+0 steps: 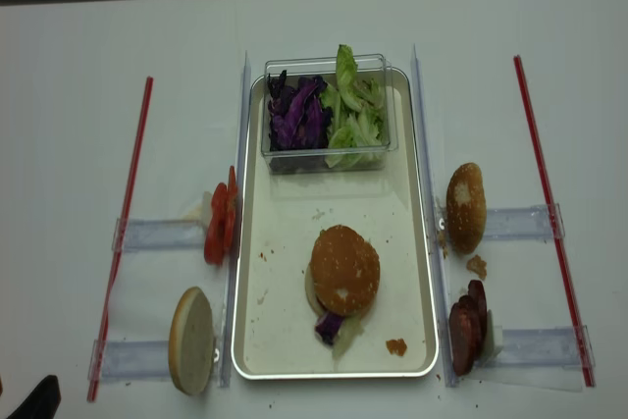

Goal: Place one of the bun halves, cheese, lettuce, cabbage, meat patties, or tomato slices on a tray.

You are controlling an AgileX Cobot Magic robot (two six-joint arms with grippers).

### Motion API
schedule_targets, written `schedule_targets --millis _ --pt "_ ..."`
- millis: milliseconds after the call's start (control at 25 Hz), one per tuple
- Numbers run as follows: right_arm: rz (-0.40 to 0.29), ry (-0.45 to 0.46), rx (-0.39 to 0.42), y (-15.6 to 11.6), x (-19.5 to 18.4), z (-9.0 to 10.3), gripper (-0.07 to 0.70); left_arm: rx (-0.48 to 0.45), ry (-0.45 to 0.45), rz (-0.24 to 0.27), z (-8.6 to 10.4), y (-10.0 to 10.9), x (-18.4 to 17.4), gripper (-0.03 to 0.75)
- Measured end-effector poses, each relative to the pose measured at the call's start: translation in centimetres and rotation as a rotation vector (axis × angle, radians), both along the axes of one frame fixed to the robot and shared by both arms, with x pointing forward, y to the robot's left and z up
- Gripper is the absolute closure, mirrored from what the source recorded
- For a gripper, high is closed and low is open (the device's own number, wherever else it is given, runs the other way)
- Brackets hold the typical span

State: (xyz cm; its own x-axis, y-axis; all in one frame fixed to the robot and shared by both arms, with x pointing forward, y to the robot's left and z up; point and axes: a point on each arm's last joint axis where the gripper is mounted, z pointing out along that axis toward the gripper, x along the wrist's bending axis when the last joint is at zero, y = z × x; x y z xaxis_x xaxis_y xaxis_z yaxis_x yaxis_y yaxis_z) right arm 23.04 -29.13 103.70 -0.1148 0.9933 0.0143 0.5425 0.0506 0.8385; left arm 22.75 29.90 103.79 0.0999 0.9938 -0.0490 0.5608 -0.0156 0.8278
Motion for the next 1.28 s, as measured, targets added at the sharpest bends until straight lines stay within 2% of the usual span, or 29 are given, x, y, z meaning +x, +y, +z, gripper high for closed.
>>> schedule_targets --millis 1280 --pt "-0.003 0.001 0.004 0.00 0.00 0.00 0.162 0.000 0.000 0.000 0.00 0.00 0.00 0.320"
